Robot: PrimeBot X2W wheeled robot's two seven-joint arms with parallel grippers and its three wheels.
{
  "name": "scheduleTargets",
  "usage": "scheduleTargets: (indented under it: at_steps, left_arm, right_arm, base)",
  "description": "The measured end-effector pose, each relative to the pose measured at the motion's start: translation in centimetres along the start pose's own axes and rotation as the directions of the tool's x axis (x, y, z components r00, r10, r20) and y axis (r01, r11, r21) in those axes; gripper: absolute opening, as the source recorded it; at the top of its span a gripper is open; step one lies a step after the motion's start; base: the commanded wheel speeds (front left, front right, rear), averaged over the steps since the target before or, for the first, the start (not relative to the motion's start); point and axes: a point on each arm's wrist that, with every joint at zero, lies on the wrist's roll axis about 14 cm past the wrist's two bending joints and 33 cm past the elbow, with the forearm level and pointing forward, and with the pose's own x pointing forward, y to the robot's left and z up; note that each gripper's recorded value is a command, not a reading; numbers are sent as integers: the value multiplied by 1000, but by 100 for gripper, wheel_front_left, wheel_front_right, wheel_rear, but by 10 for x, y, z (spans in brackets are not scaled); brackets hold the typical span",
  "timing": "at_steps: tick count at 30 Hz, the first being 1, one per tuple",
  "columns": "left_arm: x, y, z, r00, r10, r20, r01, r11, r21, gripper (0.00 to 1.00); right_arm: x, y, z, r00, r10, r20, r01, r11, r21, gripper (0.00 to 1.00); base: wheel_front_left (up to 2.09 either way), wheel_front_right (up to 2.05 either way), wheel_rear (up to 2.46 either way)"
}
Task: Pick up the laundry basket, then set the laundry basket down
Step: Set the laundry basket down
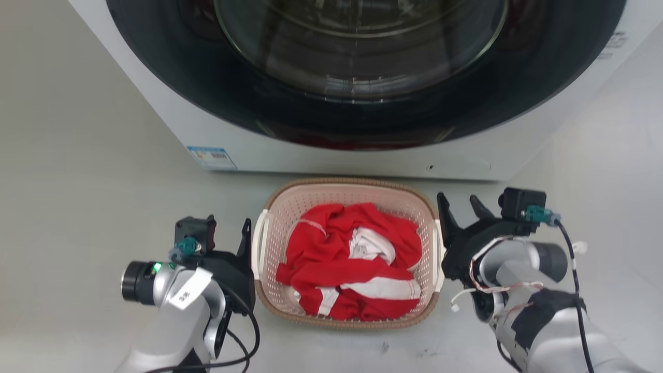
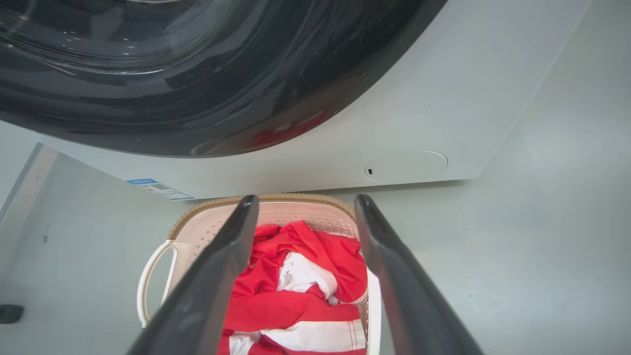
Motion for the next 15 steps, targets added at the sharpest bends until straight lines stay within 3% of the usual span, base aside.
scheduleTargets:
  at_steps: [9, 15]
  left_arm:
    - [-43, 0, 6, 996, 15, 90, -10, 998, -58, 100]
    - [-74, 2, 5, 989, 26, 146, -14, 997, -82, 100]
  right_arm:
    - [-43, 18, 6, 997, 10, 72, -14, 998, 58, 100]
    - [-75, 29, -1, 994, 25, 110, -30, 999, 44, 100]
  base:
    - [0, 0, 0]
    - [0, 0, 0]
